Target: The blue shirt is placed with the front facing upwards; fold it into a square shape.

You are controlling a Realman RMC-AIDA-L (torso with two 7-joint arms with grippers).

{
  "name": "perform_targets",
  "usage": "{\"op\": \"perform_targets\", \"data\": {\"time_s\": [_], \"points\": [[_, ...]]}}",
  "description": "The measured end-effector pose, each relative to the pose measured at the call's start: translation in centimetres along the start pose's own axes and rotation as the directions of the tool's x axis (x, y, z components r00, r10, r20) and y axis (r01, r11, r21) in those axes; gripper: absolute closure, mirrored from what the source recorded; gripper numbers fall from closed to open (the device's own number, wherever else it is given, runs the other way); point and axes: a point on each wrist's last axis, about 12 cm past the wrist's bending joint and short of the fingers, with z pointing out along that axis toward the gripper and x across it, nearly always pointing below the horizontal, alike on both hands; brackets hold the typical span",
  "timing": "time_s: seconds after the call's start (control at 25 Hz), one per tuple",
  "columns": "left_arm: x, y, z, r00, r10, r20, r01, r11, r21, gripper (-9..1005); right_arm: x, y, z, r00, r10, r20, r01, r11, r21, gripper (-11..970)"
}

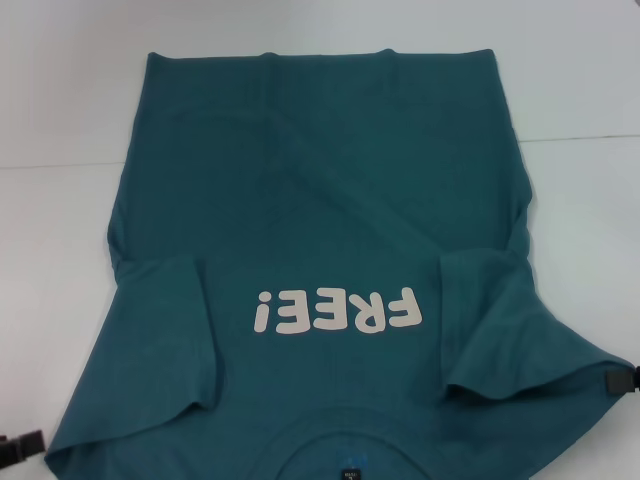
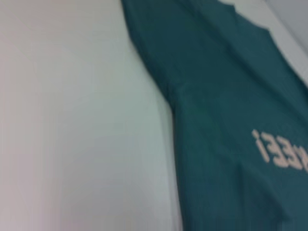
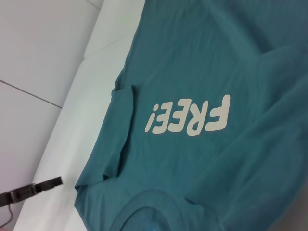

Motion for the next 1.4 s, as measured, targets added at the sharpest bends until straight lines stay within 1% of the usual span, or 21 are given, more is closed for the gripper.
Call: {"op": "perform_targets", "data": {"time_s": [0.12,0.28,0.56,0.8,1.0,1.16,1.36,1.4], "points": [[-0.1,-0.2,0.7,0.999,0.015,-0.035,-0.015,1.000,-0.004,325,-0.2,0.2,0.1,1.000,-0.002,-0.005,0.002,1.000,-0.010,922],[-0.1,-0.2,0.9,0.999,0.014,-0.036,-0.015,1.000,-0.008,245,-0.3,0.3,0.2,1.000,-0.003,-0.006,0.003,1.000,-0.014,922],[-0.4,0.2,1.1,1.000,0.008,-0.027,-0.009,0.999,-0.049,104,-0.4,0.3,0.2,1.000,-0.006,-0.005,0.006,1.000,-0.013,923],[-0.9,-0.1,1.8,0.999,0.007,-0.031,-0.007,1.000,-0.029,58,-0.5,0.3,0.2,1.000,-0.008,-0.007,0.008,1.000,-0.013,922],[-1.1,-0.1,3.1,0.998,0.016,-0.059,-0.018,0.999,-0.033,60,-0.5,0.3,0.2,1.000,-0.009,-0.007,0.009,1.000,-0.013,923],[-1.6,-0.4,4.0,0.995,0.033,-0.093,-0.037,0.999,-0.037,64,-0.5,0.4,0.2,1.000,-0.009,-0.008,0.009,1.000,-0.015,923],[-1.4,-1.2,5.0,0.990,0.024,-0.136,-0.021,1.000,0.020,70,-0.5,0.4,0.2,1.000,-0.009,-0.008,0.009,1.000,-0.015,922],[-1.3,-1.4,5.1,0.989,0.018,-0.144,-0.014,0.999,0.030,88,-0.5,0.4,0.2,1.000,-0.008,-0.009,0.008,1.000,-0.015,922]]}}
